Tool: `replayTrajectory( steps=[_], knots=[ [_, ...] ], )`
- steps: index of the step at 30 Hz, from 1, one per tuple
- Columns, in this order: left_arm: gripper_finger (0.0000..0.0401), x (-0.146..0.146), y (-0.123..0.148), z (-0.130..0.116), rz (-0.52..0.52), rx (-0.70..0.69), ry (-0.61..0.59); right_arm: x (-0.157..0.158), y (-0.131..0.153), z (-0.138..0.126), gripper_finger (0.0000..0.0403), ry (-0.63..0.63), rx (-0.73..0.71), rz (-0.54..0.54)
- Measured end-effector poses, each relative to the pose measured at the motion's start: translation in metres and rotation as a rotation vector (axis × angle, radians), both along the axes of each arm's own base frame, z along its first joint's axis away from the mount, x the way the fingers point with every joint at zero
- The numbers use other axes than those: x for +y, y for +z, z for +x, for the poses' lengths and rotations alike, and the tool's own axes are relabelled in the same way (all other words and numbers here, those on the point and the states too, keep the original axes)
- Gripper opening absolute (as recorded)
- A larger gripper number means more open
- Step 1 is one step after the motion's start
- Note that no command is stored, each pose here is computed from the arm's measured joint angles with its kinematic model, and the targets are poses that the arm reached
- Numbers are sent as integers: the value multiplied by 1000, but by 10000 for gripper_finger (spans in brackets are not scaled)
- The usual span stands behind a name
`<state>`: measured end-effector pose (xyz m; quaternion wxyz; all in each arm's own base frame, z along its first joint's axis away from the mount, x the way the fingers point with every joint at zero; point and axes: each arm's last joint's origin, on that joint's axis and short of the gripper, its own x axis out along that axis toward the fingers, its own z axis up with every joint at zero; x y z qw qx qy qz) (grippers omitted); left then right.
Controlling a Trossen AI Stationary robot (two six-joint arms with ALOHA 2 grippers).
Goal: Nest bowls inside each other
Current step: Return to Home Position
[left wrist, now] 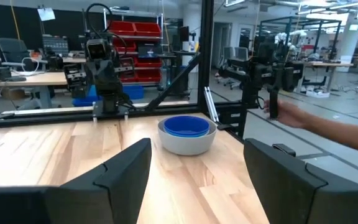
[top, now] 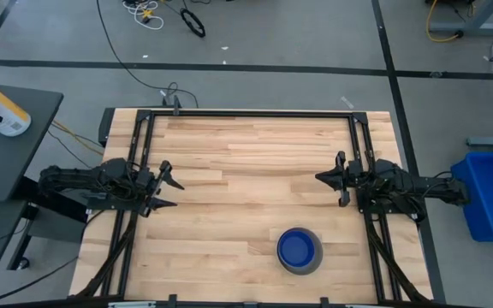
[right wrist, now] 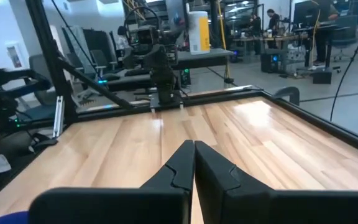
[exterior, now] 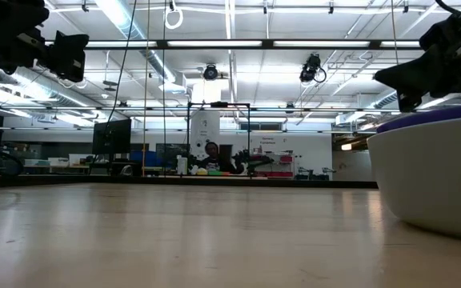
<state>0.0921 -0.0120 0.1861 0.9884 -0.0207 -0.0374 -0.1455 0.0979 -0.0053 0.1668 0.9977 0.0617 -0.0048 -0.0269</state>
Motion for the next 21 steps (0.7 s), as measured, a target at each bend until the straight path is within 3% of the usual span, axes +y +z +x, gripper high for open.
replayTrajectory(
  steps=[10,21],
  knots=[
    [263,0,-2,1,-20,27,8,0,0,0,20,0,0,0],
    [263,0,-2,1,85,-7,17,0,0,0,19,0,0,0]
  ],
)
